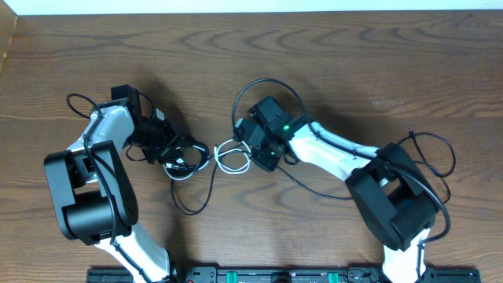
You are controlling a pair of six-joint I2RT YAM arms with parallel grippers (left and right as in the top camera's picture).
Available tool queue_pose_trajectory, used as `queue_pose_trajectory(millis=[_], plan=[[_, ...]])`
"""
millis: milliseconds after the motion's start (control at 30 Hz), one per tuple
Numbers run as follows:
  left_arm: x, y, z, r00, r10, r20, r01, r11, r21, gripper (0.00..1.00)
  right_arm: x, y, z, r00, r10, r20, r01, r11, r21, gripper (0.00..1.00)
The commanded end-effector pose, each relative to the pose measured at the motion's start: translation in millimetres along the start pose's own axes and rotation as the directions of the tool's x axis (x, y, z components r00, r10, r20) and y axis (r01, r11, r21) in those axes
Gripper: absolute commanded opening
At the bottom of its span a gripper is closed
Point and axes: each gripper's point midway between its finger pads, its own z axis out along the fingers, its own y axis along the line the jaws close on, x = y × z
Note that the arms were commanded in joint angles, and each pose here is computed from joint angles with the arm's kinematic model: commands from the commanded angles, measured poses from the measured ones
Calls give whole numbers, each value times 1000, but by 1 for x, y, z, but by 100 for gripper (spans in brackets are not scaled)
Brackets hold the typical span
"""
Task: Untangle cables
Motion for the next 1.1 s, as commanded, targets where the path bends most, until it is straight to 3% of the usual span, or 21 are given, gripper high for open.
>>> queue_pose_trajectory(millis=[0,67,167,300,400,700,833,967,1067], plan=[[-1,6,-1,1000,12,18,-11,999,-39,41,-13,-12,-41,997,42,67,-46,997,57,1],[-4,8,0,999,23,36,-21,998,-56,41,-13,-12,-55,996,55,72,-59,996,61,1],[-7,9,9,997,20,69,-14,996,-89,27,-12,-10,-64,996,56,71,-61,996,62,1],[-7,4,14,995,53,79,-44,993,-112,15,-11,-10,-64,996,58,70,-62,996,62,1],[-12,15,14,991,46,124,-18,977,-214,8,-8,-14,-65,994,94,61,-99,992,76,1],[-19,28,10,984,11,176,41,957,-288,8,0,-64,-155,935,282,217,-323,928,184,1],[-19,29,10,984,8,179,46,955,-293,8,28,-91,-212,879,375,293,-446,866,228,1],[-16,21,12,987,-1,159,41,967,-252,8,39,-84,-220,862,418,287,-474,866,160,1],[-14,19,13,988,-2,151,39,970,-239,8,42,-76,-210,880,411,239,-449,883,135,24]])
